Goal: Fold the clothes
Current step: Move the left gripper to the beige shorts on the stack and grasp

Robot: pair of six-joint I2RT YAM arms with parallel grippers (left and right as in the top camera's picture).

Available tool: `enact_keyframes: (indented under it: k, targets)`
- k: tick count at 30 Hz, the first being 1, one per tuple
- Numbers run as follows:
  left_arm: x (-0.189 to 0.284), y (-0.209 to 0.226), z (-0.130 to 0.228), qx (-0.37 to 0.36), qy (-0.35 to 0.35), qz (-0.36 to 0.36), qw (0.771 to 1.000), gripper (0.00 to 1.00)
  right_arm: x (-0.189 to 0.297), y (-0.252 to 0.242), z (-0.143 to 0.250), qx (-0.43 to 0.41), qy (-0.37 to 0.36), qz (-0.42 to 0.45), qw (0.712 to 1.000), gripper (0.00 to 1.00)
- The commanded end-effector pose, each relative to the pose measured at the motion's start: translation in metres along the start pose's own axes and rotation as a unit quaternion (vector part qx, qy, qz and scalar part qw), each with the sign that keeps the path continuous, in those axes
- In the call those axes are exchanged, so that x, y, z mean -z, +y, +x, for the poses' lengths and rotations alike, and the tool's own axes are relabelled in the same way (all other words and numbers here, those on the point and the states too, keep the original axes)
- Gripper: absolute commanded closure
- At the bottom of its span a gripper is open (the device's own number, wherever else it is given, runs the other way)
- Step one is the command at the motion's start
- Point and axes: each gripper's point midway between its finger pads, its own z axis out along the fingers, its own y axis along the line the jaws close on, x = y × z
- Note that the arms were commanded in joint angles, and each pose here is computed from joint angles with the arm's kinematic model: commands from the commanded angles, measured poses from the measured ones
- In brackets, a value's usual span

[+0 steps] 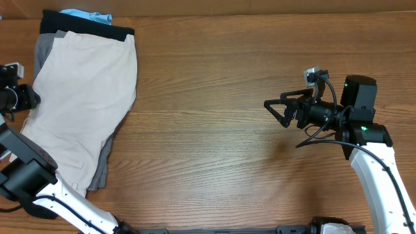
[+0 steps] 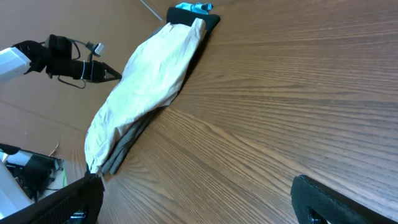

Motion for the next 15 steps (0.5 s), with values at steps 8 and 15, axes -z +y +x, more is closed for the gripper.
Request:
enact_keyframes:
  k: [8,15]
  targets:
    - [-0.027,-0.009,0.016,0.013,0.02,0.034,0.999,0.32,0.001,0.005,-0.011,0.017,-0.01,-0.002,1.0,0.0]
    - [-0.03,-0.011,0.02,0.043,0.024,0.037,0.998,0.92,0.001,0.006,-0.015,0.026,-0.016,-0.002,1.0,0.0]
